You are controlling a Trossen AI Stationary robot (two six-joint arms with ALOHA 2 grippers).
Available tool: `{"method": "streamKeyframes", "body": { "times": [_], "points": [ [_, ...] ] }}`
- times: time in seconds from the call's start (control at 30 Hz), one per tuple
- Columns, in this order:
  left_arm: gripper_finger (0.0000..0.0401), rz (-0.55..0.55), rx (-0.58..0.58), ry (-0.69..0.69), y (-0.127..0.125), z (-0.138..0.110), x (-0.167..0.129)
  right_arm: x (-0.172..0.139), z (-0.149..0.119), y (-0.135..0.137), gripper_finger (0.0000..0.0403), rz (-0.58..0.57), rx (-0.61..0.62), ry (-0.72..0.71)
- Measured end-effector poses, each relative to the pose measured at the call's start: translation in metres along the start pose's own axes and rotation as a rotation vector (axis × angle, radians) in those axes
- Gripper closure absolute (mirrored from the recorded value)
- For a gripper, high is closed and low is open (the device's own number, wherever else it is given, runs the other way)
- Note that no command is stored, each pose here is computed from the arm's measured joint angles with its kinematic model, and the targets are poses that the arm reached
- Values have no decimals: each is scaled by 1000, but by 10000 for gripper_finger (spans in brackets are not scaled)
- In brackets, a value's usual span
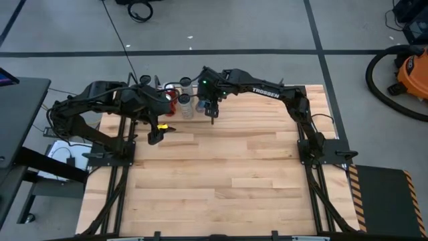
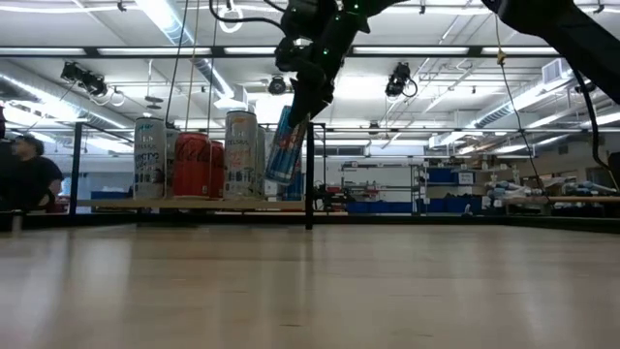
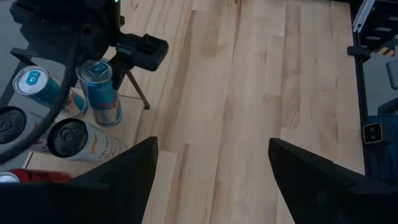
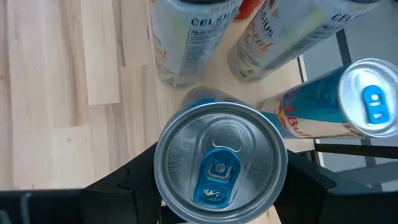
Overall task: Place canned beverage on shelf
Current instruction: Put the white-yellow soda can on the shelf aligned with the other white-yellow soda can
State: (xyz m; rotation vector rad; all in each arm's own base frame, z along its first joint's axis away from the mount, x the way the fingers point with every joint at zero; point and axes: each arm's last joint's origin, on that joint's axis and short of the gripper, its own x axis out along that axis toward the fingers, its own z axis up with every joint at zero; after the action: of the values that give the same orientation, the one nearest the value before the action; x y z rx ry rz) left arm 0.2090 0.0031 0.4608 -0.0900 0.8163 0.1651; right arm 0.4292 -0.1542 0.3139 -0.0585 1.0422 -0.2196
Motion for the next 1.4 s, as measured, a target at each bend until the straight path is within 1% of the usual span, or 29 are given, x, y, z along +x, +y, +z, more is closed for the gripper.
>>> {"method": "streamKeyframes", "body": {
  "times": [0.17, 0.73, 0.97, 1.1, 1.4],
  "points": [
    [94, 0, 1, 0, 0, 0, 0, 8, -1, -2, 163, 2, 4, 11],
    [94, 0, 1, 0, 0, 0, 0, 8, -1, -3, 154, 1, 6, 8],
    [94, 0, 2, 0, 0, 0, 0, 23, -4, -1, 153, 8, -4, 53],
    [94, -1, 2, 0, 0, 0, 0, 23, -4, -2, 152, -16, -1, 61],
    [94, 0, 1, 0, 0, 0, 0, 23, -5, -5, 140, -13, 8, 63]
  ]
}}
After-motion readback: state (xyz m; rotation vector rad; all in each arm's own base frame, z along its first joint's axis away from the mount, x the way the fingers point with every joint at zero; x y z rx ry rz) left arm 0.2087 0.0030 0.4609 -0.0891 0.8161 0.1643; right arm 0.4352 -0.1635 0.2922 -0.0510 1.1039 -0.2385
